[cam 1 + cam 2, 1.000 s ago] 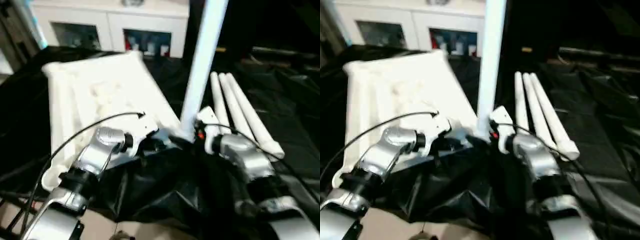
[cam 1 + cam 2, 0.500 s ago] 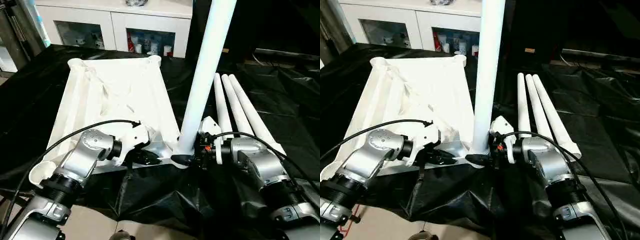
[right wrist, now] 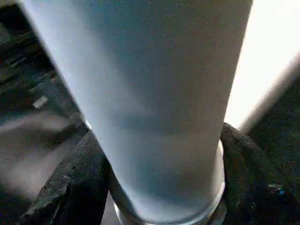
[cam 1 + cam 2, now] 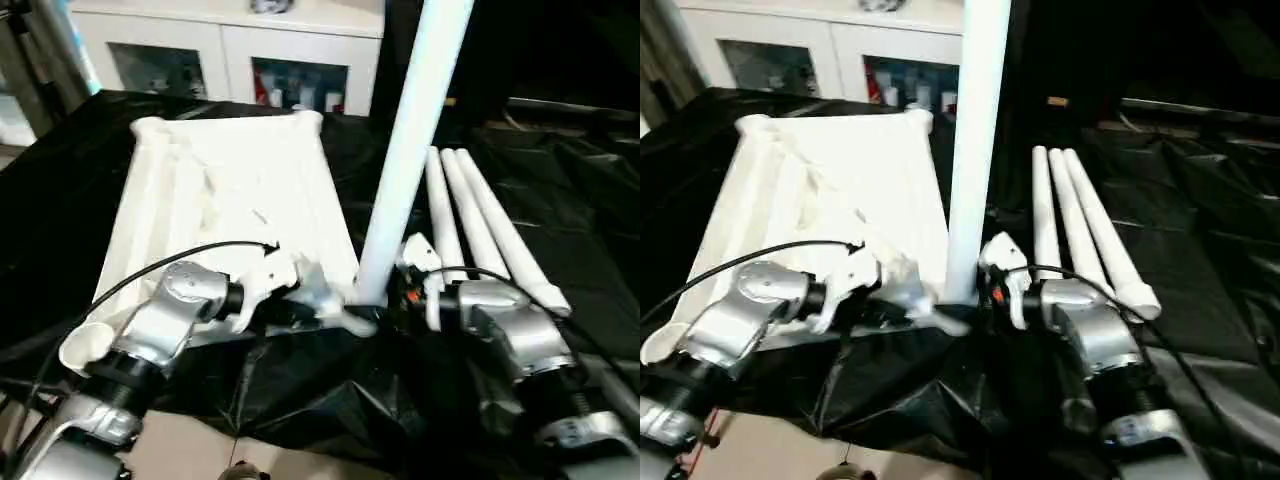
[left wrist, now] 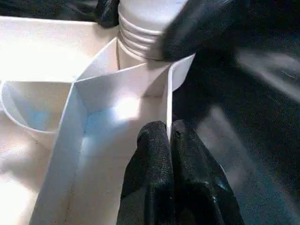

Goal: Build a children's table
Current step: Rotate leg to tighten

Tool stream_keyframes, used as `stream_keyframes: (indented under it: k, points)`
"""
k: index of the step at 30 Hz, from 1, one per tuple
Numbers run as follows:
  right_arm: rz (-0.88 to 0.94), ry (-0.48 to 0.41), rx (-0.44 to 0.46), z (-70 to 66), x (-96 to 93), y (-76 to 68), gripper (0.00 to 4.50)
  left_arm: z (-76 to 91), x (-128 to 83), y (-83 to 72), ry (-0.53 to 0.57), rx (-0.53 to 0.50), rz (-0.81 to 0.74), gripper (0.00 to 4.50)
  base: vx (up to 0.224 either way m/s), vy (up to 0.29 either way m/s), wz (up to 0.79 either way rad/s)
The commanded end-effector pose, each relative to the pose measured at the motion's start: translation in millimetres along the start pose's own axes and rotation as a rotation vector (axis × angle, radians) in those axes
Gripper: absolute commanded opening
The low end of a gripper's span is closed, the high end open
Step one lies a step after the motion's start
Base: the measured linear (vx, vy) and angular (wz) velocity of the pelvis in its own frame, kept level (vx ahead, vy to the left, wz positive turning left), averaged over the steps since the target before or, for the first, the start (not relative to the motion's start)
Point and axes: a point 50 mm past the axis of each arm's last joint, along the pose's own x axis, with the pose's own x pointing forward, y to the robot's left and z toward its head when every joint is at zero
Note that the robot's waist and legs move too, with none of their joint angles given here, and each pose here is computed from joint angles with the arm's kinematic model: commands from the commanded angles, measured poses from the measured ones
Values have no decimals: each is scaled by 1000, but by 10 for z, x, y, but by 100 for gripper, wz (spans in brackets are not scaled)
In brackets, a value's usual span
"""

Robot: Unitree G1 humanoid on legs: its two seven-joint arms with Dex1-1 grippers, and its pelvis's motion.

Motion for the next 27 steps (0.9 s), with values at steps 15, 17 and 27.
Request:
stream_keyframes:
  k: [15,17,27]
  points:
    - [-193,-12,118,-1,619,210,350,511,416,35,-136,19,129,0,0,0,0]
    - [-143,-8,64,16,568,190,373,466,381,6,-132,35,95,0,0,0,0]
    - [159,18,-106,87,99,93,401,197,79,-121,-81,93,-93,0,0,0,0]
